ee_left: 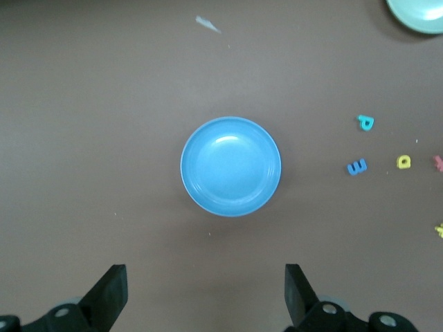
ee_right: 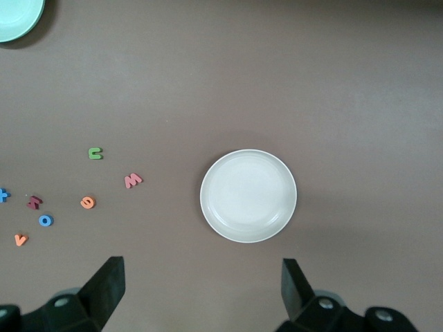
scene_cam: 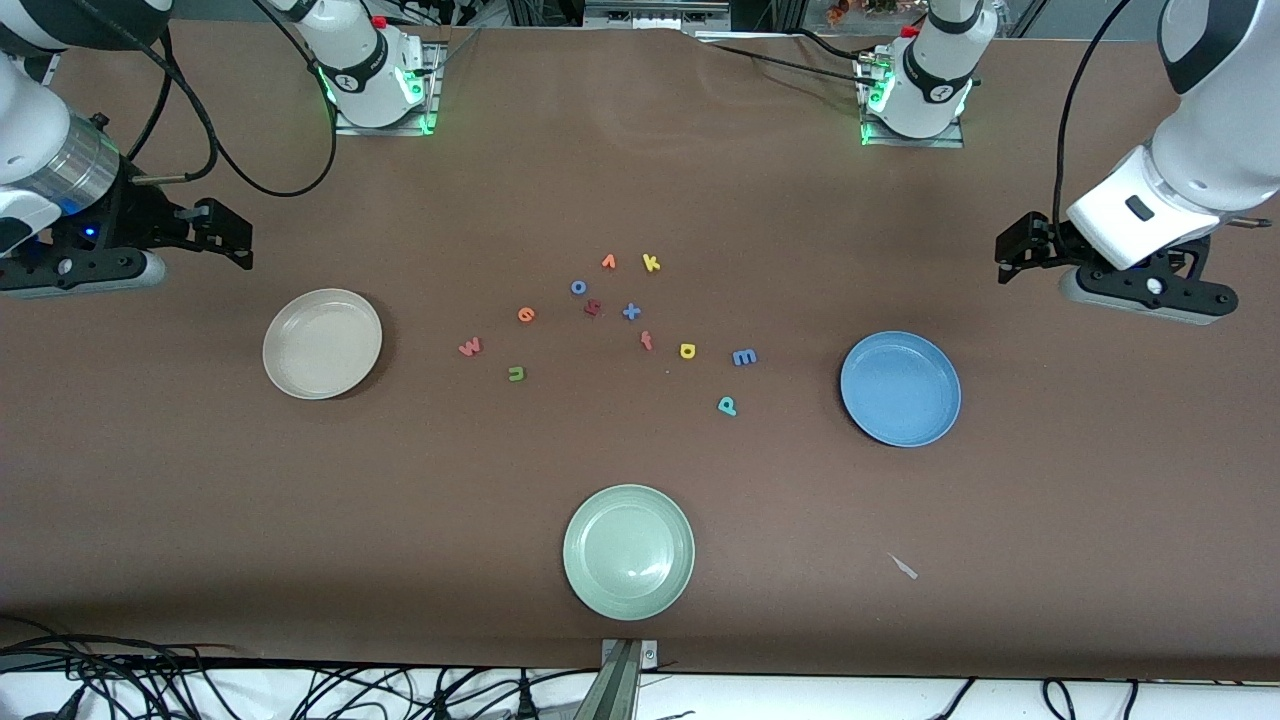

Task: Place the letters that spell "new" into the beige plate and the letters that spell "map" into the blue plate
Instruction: 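Reach the left gripper down to the blue letter m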

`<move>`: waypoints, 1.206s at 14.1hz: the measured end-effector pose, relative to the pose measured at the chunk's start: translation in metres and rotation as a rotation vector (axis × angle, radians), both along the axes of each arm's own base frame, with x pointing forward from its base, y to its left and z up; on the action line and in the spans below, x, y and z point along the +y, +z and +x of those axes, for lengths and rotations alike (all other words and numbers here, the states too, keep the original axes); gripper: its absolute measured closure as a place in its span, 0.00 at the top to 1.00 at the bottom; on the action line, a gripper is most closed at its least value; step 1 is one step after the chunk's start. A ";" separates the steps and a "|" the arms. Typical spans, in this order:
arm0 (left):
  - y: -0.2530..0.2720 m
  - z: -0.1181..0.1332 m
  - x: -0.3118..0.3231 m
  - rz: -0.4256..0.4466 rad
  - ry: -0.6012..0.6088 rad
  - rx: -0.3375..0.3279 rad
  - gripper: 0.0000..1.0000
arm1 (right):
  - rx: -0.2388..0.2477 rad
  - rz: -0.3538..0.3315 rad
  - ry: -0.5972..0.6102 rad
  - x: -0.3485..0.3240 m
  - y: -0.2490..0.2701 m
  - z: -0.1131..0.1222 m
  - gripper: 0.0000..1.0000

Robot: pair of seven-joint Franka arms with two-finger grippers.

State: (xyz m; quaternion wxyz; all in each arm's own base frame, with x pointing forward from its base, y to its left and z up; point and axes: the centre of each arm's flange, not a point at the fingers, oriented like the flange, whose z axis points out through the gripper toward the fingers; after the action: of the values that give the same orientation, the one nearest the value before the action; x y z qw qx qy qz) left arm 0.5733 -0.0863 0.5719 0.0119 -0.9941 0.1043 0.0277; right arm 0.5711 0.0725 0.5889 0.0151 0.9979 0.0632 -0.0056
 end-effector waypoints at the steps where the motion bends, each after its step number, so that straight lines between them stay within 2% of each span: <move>1: -0.006 -0.001 -0.006 0.002 -0.013 0.022 1.00 | 0.000 0.000 0.000 0.000 0.000 0.000 1.00; 7: -0.084 -0.013 -0.145 0.020 -0.253 0.142 1.00 | 0.000 -0.001 0.000 0.000 0.000 0.000 1.00; 10: -0.142 -0.017 -0.217 0.010 -0.363 0.136 1.00 | 0.001 -0.001 0.001 0.000 0.000 0.000 1.00; 13: -0.208 -0.032 -0.280 0.001 -0.481 0.146 1.00 | 0.001 -0.001 0.001 0.000 -0.001 0.000 1.00; 15: -0.242 -0.033 -0.299 -0.021 -0.616 0.137 1.00 | 0.002 -0.001 0.001 0.000 -0.001 0.000 1.00; 17: -0.268 -0.021 -0.295 -0.045 -0.749 0.120 1.00 | 0.003 -0.002 0.001 0.000 -0.002 0.000 1.00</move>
State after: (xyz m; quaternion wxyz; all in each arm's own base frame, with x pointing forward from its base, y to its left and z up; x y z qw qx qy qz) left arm 0.5521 -0.3812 0.3035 -0.0069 -0.8836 0.4617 0.0772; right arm 0.5709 0.0728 0.5874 0.0157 0.9978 0.0636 -0.0072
